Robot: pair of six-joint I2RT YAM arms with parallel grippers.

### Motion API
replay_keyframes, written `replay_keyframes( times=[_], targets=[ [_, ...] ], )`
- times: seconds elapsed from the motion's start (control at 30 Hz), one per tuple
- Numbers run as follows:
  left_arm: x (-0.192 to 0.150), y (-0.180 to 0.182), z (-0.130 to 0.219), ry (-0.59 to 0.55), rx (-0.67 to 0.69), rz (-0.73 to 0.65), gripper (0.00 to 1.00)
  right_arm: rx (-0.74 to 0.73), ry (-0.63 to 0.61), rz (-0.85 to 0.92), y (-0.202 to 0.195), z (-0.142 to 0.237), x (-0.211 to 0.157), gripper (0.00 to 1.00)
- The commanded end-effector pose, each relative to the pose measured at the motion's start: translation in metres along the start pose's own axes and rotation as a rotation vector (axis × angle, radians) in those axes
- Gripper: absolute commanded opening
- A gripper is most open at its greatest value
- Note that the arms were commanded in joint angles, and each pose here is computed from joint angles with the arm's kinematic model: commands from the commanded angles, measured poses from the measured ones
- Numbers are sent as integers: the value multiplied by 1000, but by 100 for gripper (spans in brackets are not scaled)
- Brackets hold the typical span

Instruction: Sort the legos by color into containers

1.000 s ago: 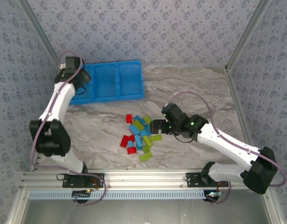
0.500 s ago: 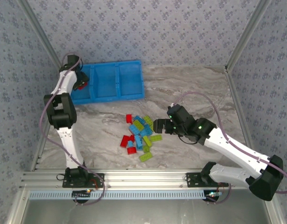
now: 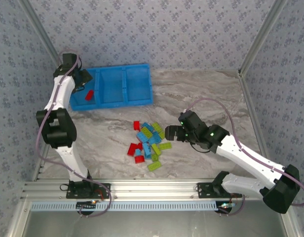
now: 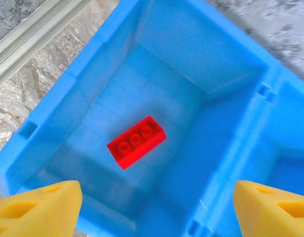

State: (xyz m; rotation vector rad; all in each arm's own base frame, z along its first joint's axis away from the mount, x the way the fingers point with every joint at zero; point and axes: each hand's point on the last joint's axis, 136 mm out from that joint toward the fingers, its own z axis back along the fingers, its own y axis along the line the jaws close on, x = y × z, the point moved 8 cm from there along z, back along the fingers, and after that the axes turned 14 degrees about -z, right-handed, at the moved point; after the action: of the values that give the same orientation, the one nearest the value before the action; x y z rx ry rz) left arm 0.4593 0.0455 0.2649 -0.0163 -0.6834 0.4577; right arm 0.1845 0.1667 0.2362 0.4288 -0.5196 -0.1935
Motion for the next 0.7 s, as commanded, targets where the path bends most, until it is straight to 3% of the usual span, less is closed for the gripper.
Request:
replay_keyframes(
  times=[0.0,0.17,0.3,0.47,0.67],
  targets=[
    [-2,-16,60,-60,-170,-53,80,0,-32,33,6,-3,13,100],
    [-50,-56,143,-189,-318,-369,82,-28,-33,130,25,-30,31,100],
    [-113,-79,187,-246,-422,-756,89,-53,52,201,46,-64,38,95],
    [-194,-78,194,-210,-533,-1189,97,-5,158,284,78,-103,34,78],
    [-235,-62,197,-173,-628,-1333,99,34,281,357,107,-131,8,73]
  ],
)
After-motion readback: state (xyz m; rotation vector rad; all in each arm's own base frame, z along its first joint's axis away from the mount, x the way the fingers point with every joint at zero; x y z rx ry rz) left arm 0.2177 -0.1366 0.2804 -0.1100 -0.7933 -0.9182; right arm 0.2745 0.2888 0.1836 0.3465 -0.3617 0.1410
